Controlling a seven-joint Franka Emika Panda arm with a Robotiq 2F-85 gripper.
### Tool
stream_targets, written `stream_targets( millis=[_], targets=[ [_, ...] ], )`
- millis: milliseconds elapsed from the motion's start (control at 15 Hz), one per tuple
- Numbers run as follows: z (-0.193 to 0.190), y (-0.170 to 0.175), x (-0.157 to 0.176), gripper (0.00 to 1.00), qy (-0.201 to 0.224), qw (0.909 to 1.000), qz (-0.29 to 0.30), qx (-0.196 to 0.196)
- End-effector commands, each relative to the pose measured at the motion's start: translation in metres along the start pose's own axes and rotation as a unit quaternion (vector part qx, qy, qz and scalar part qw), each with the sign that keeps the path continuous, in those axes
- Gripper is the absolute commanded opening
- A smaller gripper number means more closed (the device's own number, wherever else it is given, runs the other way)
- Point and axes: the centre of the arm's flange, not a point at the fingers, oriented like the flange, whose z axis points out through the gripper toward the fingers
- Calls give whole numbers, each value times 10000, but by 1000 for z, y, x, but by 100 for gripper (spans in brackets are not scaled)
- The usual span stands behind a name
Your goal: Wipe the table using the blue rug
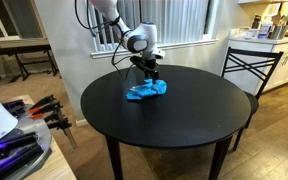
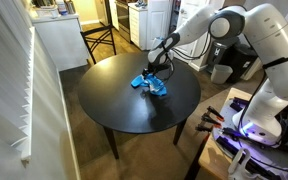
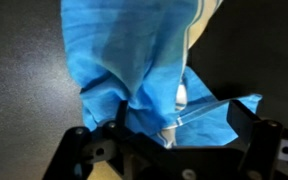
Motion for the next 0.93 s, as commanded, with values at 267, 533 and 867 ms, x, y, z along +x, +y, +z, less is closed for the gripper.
stream_targets(
  millis=[267,533,867],
  targets=[
    [35,3,34,100,154,9936,312,-1075],
    [47,3,36,68,-71,9913,177,-1300],
    [57,1,37,34,-276,9896,16,-1414]
  ],
)
